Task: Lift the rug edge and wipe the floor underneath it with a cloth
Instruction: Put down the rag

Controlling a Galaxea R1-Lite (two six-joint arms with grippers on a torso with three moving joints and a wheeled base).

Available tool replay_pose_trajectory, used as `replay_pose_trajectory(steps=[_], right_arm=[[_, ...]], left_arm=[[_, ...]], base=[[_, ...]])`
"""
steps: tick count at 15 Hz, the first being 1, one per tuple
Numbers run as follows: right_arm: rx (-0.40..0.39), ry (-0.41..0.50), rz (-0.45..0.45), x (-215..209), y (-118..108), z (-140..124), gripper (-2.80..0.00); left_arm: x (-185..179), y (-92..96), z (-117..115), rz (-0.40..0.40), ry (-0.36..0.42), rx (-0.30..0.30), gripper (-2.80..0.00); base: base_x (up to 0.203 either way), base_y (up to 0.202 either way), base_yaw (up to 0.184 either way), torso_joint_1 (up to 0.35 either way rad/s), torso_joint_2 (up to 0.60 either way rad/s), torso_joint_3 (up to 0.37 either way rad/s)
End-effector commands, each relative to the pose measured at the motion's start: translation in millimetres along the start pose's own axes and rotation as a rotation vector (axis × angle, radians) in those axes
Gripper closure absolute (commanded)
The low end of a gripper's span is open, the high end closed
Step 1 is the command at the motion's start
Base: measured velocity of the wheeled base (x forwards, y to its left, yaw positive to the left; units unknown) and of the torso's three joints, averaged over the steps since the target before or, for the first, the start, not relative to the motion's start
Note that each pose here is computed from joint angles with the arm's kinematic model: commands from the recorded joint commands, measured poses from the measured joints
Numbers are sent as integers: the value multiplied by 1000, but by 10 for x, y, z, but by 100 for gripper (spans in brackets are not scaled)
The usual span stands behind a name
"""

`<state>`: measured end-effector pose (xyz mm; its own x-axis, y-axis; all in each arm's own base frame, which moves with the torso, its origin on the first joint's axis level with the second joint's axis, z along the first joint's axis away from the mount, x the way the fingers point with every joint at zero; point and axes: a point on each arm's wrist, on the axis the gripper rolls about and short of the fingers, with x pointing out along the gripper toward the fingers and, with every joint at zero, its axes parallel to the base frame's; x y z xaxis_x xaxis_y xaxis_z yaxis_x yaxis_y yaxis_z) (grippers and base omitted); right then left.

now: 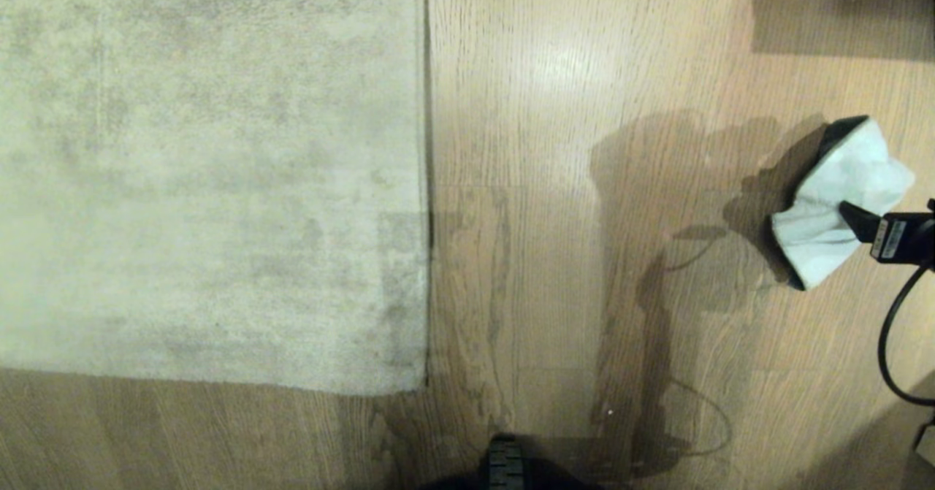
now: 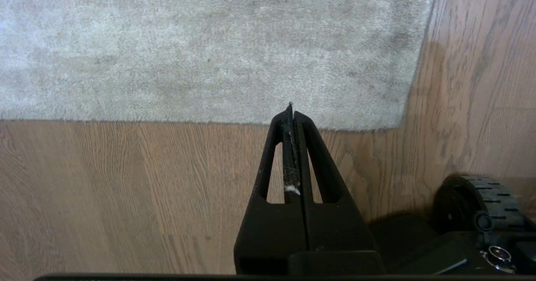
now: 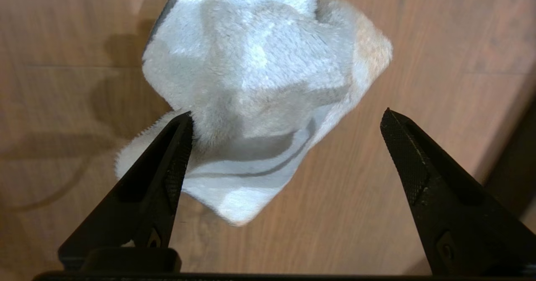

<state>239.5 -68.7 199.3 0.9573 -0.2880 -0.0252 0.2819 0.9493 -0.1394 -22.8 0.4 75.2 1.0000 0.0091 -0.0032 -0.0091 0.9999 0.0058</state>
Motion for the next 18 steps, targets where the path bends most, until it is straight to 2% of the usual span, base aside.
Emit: replay_pose_trajectory(steps=[1,3,4,18], right_arm=[[0,-24,-29,-24,-125,43,-280],[0,-22,-104,24,-322,24,-280],[-2,-43,-108,7,-337,72,-280],[-38,-110,-128,-194,-365,260,-280]], left_arm=[[0,0,0,2,0,0,0],[0,0,0,2,0,0,0],[0,0,0,2,0,0,0],[0,0,0,1,0,0,0]], base=[[0,0,0,0,0,0],[0,0,0,0,0,0],[0,0,0,0,0,0],[0,0,0,0,0,0]])
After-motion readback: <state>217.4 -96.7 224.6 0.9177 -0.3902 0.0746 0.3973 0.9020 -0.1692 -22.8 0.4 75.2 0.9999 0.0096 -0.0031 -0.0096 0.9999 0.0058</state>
